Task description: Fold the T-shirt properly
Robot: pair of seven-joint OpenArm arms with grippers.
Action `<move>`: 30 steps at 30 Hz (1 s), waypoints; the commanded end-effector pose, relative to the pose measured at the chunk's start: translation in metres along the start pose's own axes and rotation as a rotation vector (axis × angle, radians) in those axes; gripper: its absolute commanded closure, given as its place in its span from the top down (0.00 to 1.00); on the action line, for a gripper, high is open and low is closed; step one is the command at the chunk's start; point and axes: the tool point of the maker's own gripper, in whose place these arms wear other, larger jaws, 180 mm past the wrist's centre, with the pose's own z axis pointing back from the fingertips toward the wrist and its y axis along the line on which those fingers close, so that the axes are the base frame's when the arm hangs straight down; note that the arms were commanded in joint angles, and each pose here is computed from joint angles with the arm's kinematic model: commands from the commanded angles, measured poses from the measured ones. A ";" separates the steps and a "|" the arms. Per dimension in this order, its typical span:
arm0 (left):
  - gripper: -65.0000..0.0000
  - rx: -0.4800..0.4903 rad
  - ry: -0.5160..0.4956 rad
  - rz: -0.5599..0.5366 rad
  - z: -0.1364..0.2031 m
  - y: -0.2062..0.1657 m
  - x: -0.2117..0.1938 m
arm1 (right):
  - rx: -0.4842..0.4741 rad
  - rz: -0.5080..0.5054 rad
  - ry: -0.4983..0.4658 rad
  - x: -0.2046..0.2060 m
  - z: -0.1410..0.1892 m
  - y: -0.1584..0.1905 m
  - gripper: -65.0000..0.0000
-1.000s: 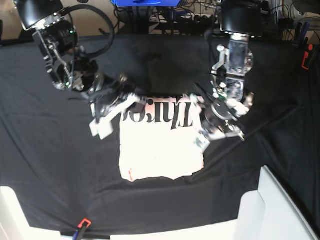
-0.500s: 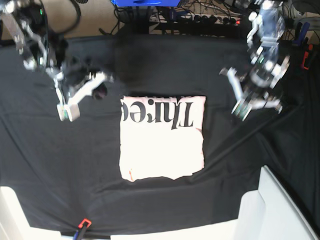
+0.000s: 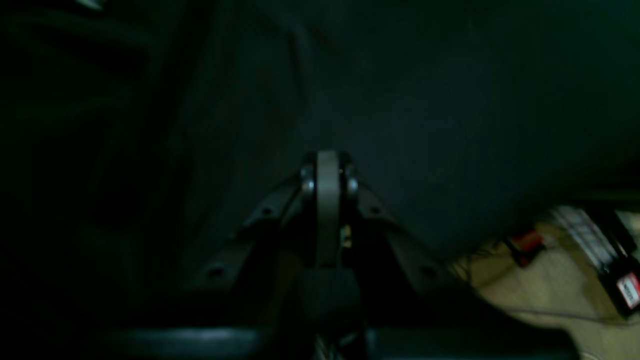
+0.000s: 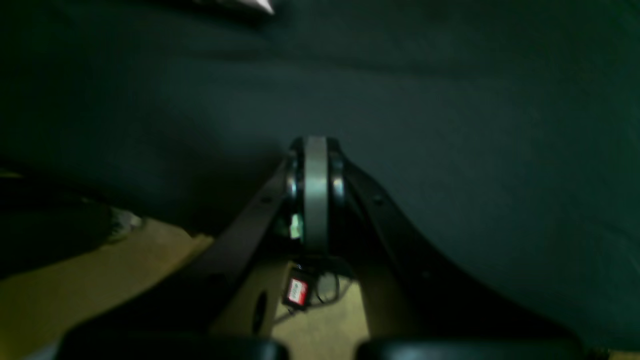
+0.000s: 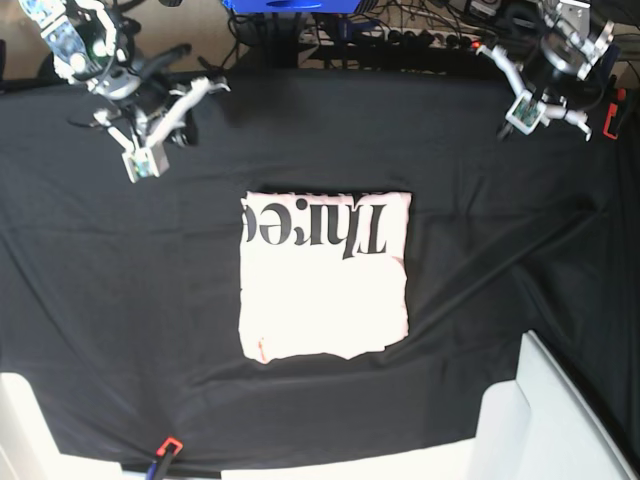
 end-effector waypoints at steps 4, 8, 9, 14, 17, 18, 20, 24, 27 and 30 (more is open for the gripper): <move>0.00 0.023 -0.021 0.017 0.015 0.007 -0.015 | -0.075 -0.007 -0.004 -0.008 0.015 -0.029 0.00; 0.00 -0.010 -0.017 0.038 0.027 -0.007 -0.030 | -0.043 0.019 0.012 -0.023 0.028 -0.038 0.00; 0.00 -0.016 -0.022 0.041 0.030 -0.010 -0.030 | -0.042 0.019 0.014 -0.028 0.032 -0.040 0.00; 0.00 -0.017 0.023 0.049 0.049 -0.013 -0.048 | -0.082 -0.006 0.074 -0.057 0.050 -0.053 0.00; 0.00 -0.039 0.050 0.052 0.060 -0.022 -0.056 | -0.086 -0.021 0.126 -0.079 0.060 -0.052 0.00; 0.00 -0.049 0.064 0.053 0.065 -0.026 -0.060 | -0.090 -0.028 0.146 -0.086 0.065 -0.053 0.00; 0.00 -0.070 0.094 0.066 0.071 -0.036 -0.069 | -0.094 -0.041 0.179 -0.100 0.073 -0.052 0.00; 0.00 -0.108 0.185 0.143 0.082 -0.065 -0.104 | -0.096 -0.102 0.252 -0.133 0.080 -0.041 0.00; 0.00 -0.157 0.255 0.215 0.077 -0.093 -0.133 | -0.136 -0.146 0.319 -0.164 0.068 -0.053 0.00; 0.00 -0.229 0.338 0.286 0.070 -0.128 -0.162 | -0.190 -0.207 0.402 -0.198 0.048 -0.070 0.00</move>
